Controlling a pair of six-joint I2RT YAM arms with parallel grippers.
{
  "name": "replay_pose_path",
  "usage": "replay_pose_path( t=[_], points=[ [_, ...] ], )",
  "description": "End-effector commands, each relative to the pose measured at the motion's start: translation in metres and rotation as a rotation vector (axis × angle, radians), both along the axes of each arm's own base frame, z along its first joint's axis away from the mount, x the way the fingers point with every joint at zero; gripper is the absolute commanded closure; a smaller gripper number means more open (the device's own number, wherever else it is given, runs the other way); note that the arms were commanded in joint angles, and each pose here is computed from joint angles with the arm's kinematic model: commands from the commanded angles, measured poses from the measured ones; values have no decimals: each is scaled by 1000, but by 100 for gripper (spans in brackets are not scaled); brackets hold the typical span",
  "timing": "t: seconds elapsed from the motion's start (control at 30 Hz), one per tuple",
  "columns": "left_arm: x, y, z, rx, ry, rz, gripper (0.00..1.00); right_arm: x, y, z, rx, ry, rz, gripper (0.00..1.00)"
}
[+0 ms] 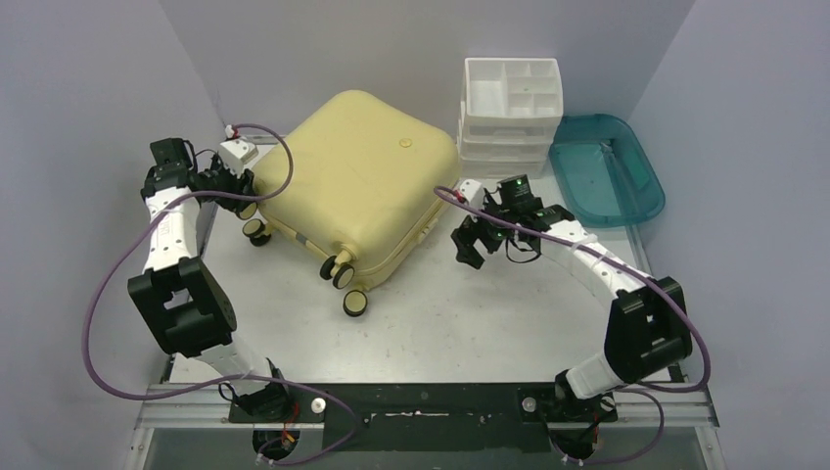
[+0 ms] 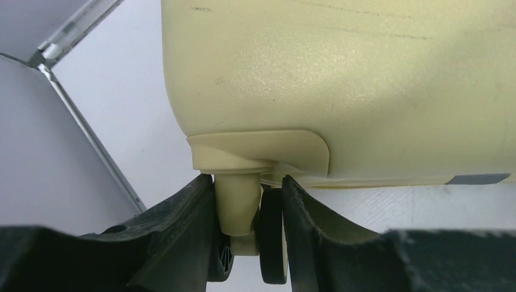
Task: Open, take out, and arrange the luggage
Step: Adjust the luggage at the center of the board.
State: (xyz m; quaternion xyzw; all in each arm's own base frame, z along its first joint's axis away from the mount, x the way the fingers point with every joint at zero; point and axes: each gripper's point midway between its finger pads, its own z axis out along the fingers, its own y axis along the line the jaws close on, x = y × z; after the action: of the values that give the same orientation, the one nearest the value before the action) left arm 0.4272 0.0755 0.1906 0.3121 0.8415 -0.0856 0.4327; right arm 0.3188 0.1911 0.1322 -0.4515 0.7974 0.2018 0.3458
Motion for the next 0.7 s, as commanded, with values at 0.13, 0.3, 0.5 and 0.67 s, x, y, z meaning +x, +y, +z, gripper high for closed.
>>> replay_pose_path(
  t=[0.13, 0.3, 0.5, 0.67],
  points=[
    [-87, -31, -34, -36, 161, -60, 73, 77, 56, 43, 74, -45, -66, 0],
    [-121, -52, -44, -54, 205, -102, 74, 119, 89, 58, 86, -53, -113, 0],
    [-170, -96, -46, -56, 263, -236, 74, 165, 109, 72, 100, -138, -213, 0],
    [-196, -135, -38, -44, 228, -308, 73, 189, 107, 91, 85, -196, -268, 0]
  ],
)
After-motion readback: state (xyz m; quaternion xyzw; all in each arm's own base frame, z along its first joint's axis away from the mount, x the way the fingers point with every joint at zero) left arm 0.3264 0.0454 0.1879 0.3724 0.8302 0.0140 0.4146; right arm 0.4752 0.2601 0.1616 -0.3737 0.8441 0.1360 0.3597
